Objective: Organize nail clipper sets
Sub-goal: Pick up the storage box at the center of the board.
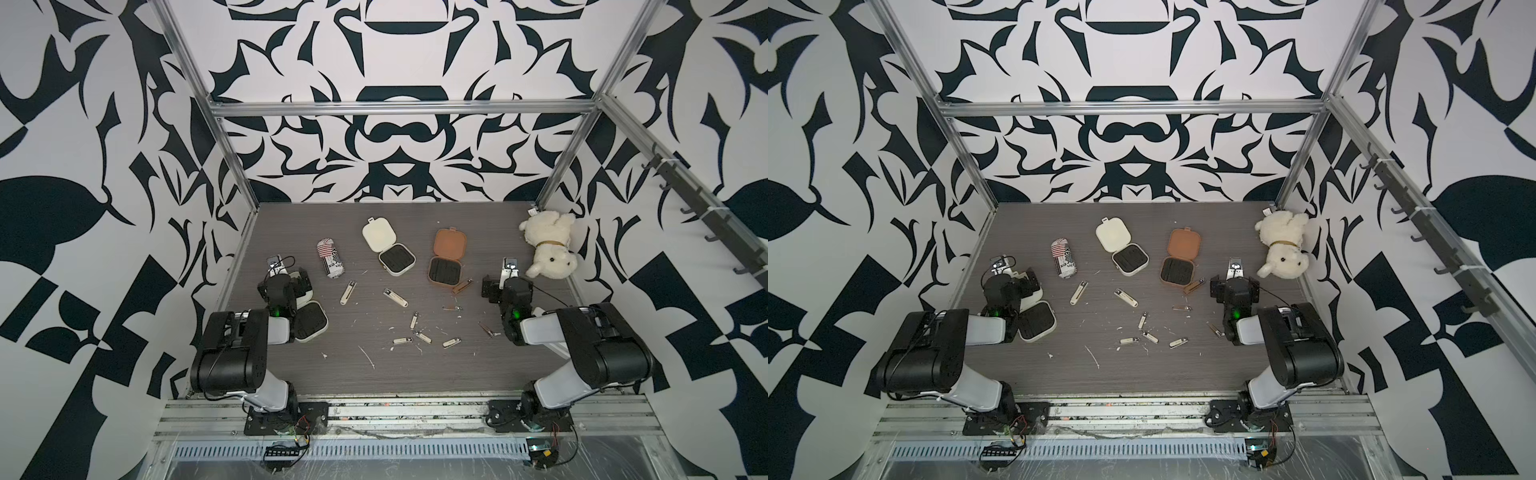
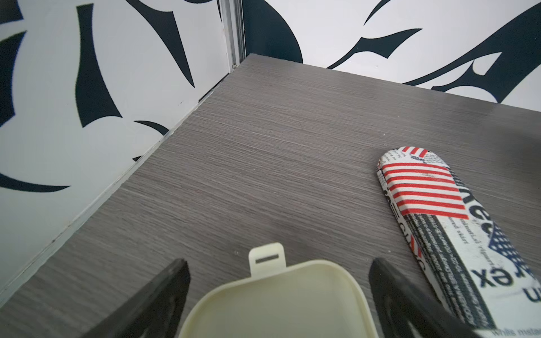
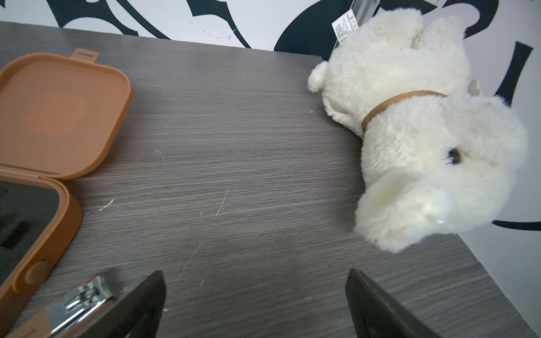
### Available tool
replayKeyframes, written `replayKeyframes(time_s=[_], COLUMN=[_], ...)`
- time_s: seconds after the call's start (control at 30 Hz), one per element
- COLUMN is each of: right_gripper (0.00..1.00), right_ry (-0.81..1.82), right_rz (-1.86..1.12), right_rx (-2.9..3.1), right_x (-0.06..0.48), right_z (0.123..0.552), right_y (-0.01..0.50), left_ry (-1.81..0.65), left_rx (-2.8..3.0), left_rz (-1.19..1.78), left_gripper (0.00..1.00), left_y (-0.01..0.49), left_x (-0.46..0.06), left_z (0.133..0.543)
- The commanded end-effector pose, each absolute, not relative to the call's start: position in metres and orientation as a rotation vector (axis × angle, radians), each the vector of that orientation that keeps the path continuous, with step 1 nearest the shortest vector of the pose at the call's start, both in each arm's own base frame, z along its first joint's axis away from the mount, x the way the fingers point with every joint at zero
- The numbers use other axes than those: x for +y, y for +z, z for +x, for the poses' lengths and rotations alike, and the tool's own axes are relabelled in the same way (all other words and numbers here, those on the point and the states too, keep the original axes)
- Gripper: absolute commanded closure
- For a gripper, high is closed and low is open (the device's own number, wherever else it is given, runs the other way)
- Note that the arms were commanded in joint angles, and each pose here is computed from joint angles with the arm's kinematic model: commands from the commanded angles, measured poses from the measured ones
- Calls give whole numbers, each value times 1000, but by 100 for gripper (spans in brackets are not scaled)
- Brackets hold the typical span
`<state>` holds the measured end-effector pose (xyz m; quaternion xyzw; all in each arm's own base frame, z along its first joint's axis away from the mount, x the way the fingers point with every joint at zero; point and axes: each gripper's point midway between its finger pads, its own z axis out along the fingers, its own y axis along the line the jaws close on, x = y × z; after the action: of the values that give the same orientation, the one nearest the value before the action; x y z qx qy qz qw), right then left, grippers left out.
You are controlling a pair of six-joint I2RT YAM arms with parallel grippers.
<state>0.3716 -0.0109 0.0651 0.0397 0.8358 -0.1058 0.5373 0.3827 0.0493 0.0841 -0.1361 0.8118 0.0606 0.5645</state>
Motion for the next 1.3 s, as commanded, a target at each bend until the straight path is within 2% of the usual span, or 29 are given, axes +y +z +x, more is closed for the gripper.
replayKeyframes(time_s=[0.0, 1.27], right_gripper=[0, 0], right_ry=[-222, -219], right_rz=[95, 84], right_rx=[1929, 1929], right_x=[-5, -4], right_z=[383, 383], right_y=[82, 83], left_ry=[153, 152], left_rx=[1883, 1883], left_rz=[-321, -321], left_gripper=[0, 0], left_y=[92, 92], left_x=[52, 52], left_z=[388, 388])
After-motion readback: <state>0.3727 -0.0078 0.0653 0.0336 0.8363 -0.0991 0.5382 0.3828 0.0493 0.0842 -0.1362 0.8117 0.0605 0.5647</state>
